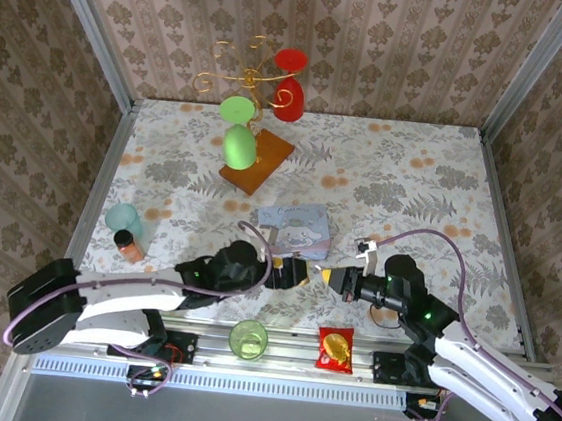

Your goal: Unlock the padlock with the key

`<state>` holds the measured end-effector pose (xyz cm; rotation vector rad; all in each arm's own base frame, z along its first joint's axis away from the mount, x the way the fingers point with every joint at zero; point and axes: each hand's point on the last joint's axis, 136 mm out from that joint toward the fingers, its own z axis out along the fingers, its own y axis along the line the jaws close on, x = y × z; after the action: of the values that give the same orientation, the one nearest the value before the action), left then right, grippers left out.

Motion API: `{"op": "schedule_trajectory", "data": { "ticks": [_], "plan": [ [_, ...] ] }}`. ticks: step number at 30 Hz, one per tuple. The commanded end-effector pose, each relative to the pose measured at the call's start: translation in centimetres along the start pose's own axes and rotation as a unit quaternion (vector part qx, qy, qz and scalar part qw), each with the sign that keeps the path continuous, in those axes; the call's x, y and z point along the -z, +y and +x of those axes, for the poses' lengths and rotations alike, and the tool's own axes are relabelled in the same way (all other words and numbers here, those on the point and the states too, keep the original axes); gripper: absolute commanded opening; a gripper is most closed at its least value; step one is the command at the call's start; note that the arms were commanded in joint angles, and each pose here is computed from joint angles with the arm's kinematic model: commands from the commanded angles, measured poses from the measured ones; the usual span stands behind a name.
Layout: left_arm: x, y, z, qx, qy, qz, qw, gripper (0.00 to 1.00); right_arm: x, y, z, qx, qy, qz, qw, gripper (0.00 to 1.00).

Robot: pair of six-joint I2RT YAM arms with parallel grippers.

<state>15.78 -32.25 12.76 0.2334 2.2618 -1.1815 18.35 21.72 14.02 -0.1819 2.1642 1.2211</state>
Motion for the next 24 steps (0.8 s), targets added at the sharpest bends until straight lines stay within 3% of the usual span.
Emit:
{"op": "schedule_trajectory", "data": {
  "ticks": [1, 6, 13, 24],
  "plan": [
    [-1.2, 0.2, 0.7, -0.005, 0.011, -0.02, 1.0, 0.96, 0.3, -0.8, -0.7, 0.007, -0.011, 0.03, 0.999, 0.0],
    [-3.4, 2.2, 1.9, 0.025, 0.005, -0.032, 0.999, 0.88, 0.4, -2.2, -0.1, -0.004, -0.013, 0.054, 0.998, 0.0],
    [-4.3, 3.3, 0.8, 0.009, -0.033, -0.058, 0.998, 0.69, 1.0, -3.2, 0.8, -0.013, -0.018, 0.064, 0.998, 0.0],
    [-5.9, 4.5, 1.6, 0.026, -0.028, -0.057, 0.998, 0.65, 1.4, -4.2, 1.8, -0.024, -0.019, 0.07, 0.997, 0.0]
  ]
}}
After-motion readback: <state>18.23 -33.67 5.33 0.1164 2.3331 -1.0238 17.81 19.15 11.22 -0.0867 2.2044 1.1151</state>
